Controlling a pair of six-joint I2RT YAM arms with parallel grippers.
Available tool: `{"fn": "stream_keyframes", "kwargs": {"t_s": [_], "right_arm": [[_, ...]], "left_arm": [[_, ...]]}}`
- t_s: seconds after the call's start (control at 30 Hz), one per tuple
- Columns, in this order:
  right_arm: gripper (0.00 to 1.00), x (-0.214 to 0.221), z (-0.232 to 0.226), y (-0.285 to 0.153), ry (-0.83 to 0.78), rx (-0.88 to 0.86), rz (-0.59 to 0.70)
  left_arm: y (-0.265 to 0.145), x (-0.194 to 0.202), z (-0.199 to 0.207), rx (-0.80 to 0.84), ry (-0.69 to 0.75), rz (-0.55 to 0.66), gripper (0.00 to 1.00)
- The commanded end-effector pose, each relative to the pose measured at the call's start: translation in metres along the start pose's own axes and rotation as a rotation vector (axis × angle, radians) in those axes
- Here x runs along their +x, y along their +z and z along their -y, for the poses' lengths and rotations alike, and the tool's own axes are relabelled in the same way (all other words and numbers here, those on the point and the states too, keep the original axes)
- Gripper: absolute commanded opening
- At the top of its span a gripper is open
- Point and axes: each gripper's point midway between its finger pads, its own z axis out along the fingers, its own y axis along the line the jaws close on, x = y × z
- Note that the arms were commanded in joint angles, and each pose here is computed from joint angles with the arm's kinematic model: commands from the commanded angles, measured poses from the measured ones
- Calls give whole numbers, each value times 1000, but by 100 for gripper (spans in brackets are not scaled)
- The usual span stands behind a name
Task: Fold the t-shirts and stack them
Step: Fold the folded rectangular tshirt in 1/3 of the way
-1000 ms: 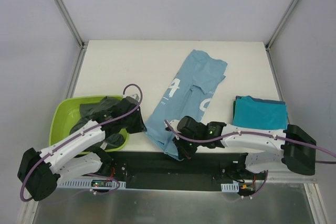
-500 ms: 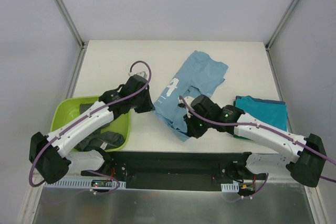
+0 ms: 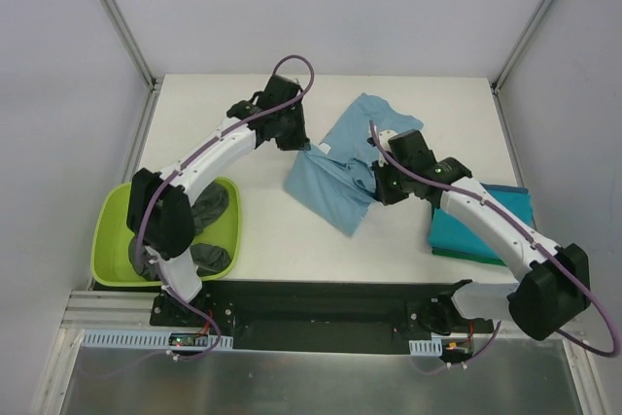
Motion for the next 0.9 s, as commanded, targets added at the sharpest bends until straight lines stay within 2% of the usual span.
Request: {"fn": "stream_keyframes", "kwargs": {"t_s": [0.0,0.3,0.47,0.73,0.8,0.83,0.87], "right_arm": [[0,-22,17,10,7,-7,19],[0,-40,52,46,93,14,-5],[0,-41,65,63,121,31,-34],[3,-44,90,94,180,47,-62],[6,-46,99,101,188,70,-72],[12,-49,105,101,196,85,-66],[21,-53,109,100,196,100,-58]], "left_arm": [[9,-37,19,88,56,22,0],[66,-45,9,79,108,-44,0],[95,-45,2,95,84,-95,0],[124,-44,-11,106,35,-144,5],[126,-47,-11,118,32,-147,19],[126,-48,-10,126,28,-149,31],[124,-50,-8,137,34,-146,37]]}}
